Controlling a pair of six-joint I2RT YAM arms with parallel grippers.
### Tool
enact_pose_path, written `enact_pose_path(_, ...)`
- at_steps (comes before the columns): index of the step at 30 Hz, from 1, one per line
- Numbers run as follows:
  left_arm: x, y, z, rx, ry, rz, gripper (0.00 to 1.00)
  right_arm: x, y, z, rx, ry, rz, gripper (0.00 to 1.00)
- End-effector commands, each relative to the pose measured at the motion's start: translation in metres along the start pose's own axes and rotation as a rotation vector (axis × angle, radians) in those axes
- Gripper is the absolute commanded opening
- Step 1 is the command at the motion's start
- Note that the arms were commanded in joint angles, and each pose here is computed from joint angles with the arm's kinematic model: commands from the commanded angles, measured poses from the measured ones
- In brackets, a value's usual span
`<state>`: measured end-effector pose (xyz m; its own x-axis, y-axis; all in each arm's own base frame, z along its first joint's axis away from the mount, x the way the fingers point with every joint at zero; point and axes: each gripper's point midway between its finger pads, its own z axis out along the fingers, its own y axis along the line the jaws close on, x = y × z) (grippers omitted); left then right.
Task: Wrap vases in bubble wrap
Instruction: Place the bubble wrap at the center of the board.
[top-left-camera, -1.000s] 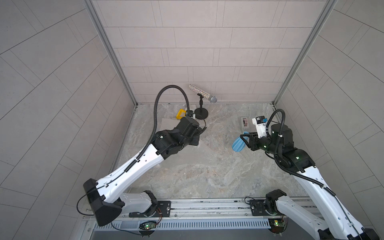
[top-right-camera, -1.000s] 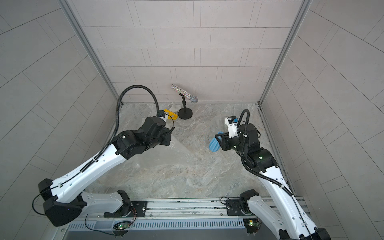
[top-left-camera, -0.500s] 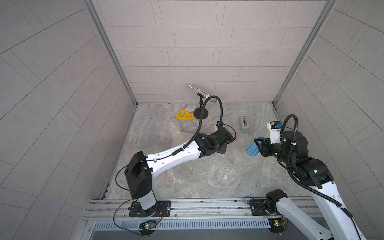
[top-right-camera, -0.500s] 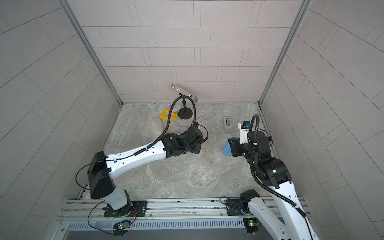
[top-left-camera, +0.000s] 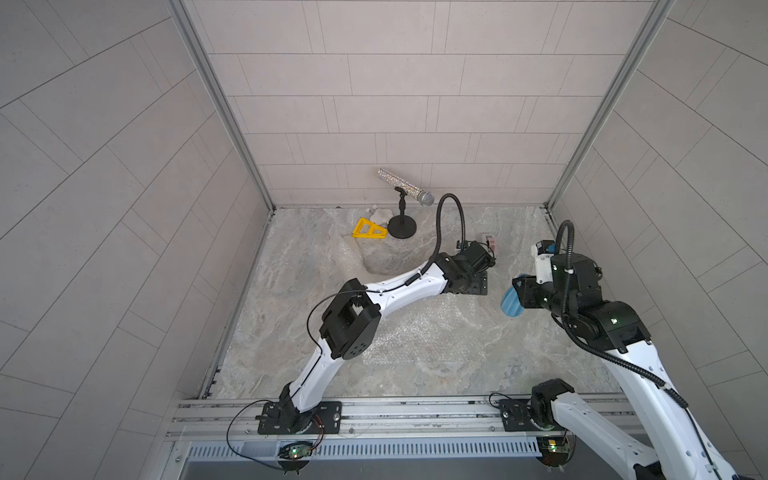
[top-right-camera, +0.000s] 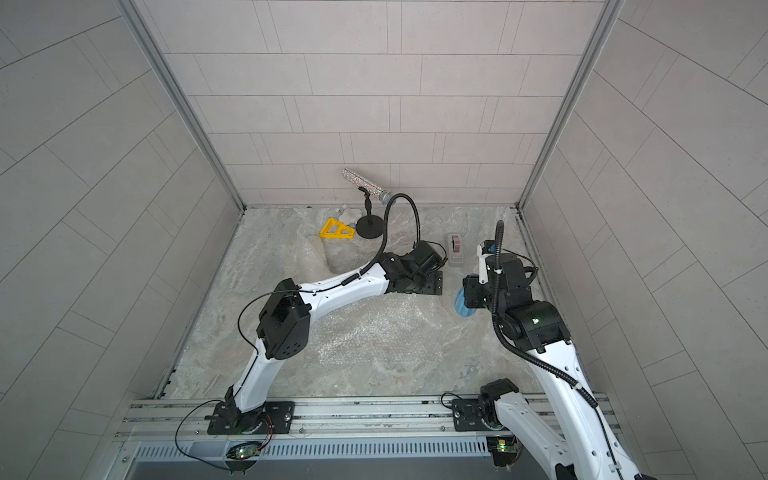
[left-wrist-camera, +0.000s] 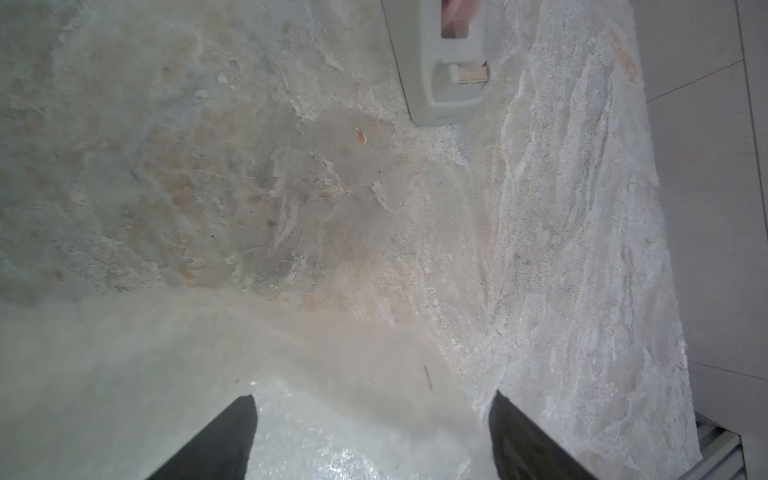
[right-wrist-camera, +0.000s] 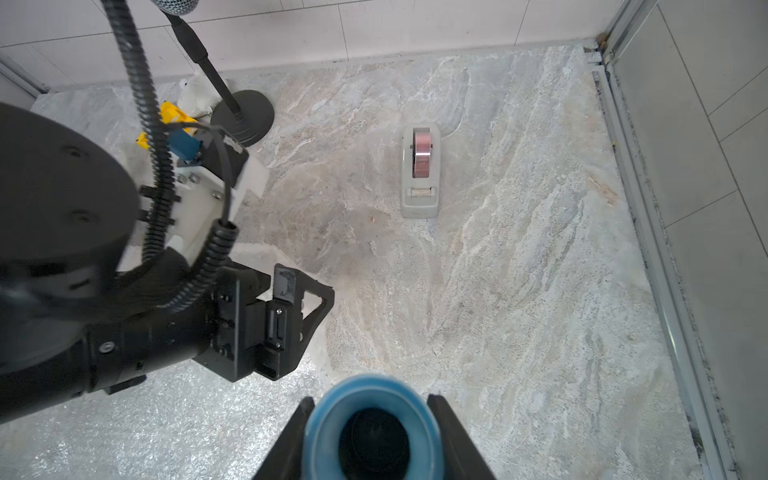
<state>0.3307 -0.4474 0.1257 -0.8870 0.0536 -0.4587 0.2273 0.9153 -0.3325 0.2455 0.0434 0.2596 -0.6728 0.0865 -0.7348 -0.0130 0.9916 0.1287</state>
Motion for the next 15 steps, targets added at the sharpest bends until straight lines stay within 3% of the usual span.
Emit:
enact_pose_path(1,-0.026,0.015,-0.060,0.026,-0.076,-0.012,0.94,-0.009,0.010,-0.007,-0.045,0.016,-0.015,0.00)
enact_pose_path(7,-0.003,0.064,-0.106,0.025,-0.172,0.026,0.96,0.021,0.055,0.013,-0.209,0.212,-0.030,0.00)
enact_pose_path(15,0.059,0.100,-0.104,0.006,-0.028,0.047,0.92,0.084,0.117,0.057,-0.361,0.494,0.027,0.00)
